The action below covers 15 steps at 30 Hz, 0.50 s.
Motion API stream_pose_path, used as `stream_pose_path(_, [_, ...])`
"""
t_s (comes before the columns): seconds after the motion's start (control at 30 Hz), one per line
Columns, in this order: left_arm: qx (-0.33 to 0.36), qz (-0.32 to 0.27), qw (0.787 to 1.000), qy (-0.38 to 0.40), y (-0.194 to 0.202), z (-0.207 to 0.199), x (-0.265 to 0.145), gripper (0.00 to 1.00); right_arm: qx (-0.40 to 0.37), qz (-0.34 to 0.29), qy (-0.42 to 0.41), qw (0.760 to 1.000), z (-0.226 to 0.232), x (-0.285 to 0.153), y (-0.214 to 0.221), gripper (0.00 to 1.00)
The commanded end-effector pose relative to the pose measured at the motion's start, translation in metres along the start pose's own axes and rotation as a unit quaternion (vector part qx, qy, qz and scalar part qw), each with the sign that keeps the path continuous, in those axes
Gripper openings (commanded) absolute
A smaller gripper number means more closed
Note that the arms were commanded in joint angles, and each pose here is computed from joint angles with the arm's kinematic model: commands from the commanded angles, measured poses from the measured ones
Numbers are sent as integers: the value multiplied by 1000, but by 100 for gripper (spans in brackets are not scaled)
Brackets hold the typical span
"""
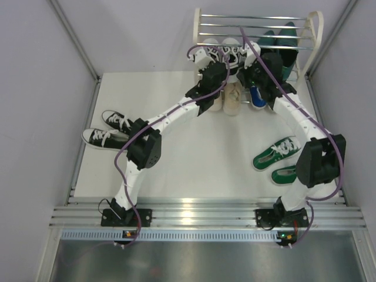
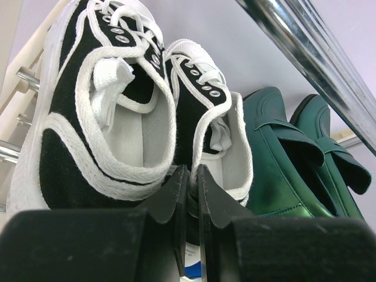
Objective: Place and organize the shoes onto the shoe shelf
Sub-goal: Adjust the shoe at the shoe shelf.
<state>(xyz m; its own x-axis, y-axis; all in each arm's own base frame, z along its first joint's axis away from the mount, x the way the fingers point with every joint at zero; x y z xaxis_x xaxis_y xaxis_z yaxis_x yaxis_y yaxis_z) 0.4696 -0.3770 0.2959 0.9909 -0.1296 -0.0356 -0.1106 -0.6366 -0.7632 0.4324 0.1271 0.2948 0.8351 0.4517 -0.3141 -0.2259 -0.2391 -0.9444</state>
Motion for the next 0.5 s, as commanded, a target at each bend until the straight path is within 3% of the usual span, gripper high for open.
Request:
stream_pose_path(0.0, [-29, -21, 999, 21, -36, -14, -8, 1, -46, -115, -37, 992, 11, -43, -72, 25])
stream_pose_path(0.07, [-33, -21, 999, 28, -39, -17, -8, 8, -57, -92, -82, 991, 14, -54, -69, 32])
stream_pose_path(0.13, [-36, -14, 998, 43, -42, -21, -11, 28, -148, -95, -149, 973, 15, -71, -81, 53])
stream_pose_path(0.2, [-41, -14, 998, 55, -49, -26, -14, 41, -199, -79, -164, 963, 4, -83, -82, 82])
stream_pose_path(0.23, [-40, -6, 997, 65, -51, -29, -16, 55, -204, -76, -166, 962, 0, -85, -83, 99])
stream_pose_path(0.37, [-41, 4, 995, 93, -66, -40, -27, 72, -203, -36, -172, 963, -36, -91, -76, 99])
stream_pose_path(0.47, [-35, 5, 994, 104, -74, -45, -34, 79, -216, -3, -196, 956, -50, -86, -67, 99])
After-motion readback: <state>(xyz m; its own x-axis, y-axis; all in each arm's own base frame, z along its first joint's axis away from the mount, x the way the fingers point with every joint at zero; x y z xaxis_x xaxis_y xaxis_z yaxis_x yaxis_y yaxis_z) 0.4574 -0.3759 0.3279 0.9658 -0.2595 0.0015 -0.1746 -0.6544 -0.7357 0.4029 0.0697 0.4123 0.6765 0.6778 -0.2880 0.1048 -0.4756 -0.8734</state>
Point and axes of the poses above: each gripper's point midway between its finger pads, its own x axis out along the fingers, its own z axis along the line the jaws close on, y = z × x, the point moved 8 cm from there along -x, back along the fingers, and after that the axes turned 4 degrees about x, right-handed, at the moved point
